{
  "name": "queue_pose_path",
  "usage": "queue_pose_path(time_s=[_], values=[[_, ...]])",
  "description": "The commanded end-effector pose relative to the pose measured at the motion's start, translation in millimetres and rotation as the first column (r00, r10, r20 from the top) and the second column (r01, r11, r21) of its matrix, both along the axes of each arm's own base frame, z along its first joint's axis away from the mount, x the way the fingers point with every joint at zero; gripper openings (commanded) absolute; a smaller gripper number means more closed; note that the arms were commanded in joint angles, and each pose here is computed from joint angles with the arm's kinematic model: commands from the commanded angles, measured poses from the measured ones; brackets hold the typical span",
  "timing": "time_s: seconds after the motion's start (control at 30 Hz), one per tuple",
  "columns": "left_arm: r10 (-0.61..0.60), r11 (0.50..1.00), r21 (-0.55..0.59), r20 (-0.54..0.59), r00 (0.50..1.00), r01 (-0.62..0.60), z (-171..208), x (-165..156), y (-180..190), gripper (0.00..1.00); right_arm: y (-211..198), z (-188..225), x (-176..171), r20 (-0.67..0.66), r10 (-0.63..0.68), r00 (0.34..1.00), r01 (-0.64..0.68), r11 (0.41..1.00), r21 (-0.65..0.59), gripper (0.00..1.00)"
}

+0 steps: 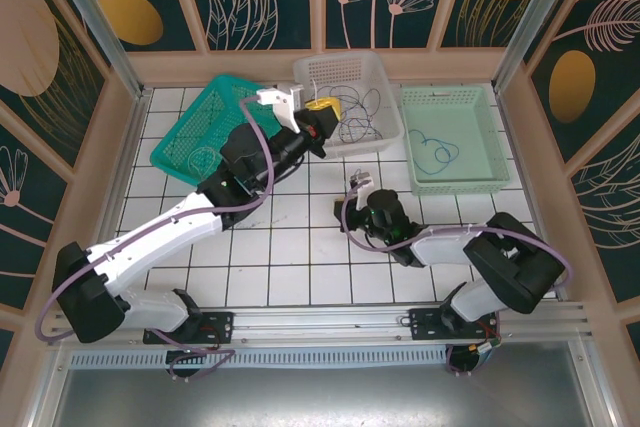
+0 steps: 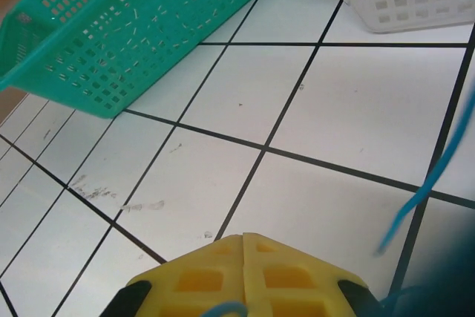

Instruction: Untangle the cables

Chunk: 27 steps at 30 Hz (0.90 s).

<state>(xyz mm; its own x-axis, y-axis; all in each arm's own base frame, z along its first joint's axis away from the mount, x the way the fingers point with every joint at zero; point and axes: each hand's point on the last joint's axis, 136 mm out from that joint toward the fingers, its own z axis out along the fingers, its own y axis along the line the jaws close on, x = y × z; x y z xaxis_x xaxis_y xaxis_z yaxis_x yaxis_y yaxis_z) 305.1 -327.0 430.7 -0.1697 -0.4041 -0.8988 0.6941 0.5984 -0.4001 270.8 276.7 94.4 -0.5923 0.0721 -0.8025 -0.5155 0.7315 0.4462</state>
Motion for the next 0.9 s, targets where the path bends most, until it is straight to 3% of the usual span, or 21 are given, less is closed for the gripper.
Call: queue_pose_path(time_s=[0.0, 0.27, 0.37, 0.6, 0.73, 0.87], values=[[0.089, 0.996, -0.035, 0.111, 0.99, -0.086, 53.1, -3.3, 31.9, 0.05, -16.1, -15.3, -5.4, -0.055, -0.048, 0.997, 0.046, 0.998, -0.035, 0.0], [0.265, 0.964, -0.025, 0.141, 0.954, -0.264, 68.3, 2.7, 83.3, 0.05, -33.1, -19.5, -6.1, -0.071, -0.089, 0.993, 0.086, 0.995, -0.042, 0.0], [0.295, 0.955, -0.021, 0.151, 0.943, -0.296, 71.0, -0.4, 93.7, 0.05, -32.7, -8.9, -11.5, -0.045, -0.068, 0.997, 0.068, 0.998, 0.008, 0.0], [0.356, 0.93, 0.052, 0.108, 0.928, -0.363, 39.8, 12.6, 98.4, 0.05, -37.0, 17.3, -16.8, 0.004, -0.071, 0.997, 0.07, 0.994, 0.086, 0.0], [0.374, 0.92, 0.084, 0.093, 0.923, -0.382, 25.5, 17.0, 98.6, 0.05, -43.4, 32.3, -15.1, 0.024, -0.1, 0.995, 0.097, 0.989, 0.115, 0.06], [0.374, 0.919, 0.1, 0.085, 0.923, -0.382, 18.3, 18.0, 98.0, 0.05, -54.7, 38.1, -9.5, -0.01, -0.145, 0.989, 0.144, 0.978, 0.147, 0.18]])
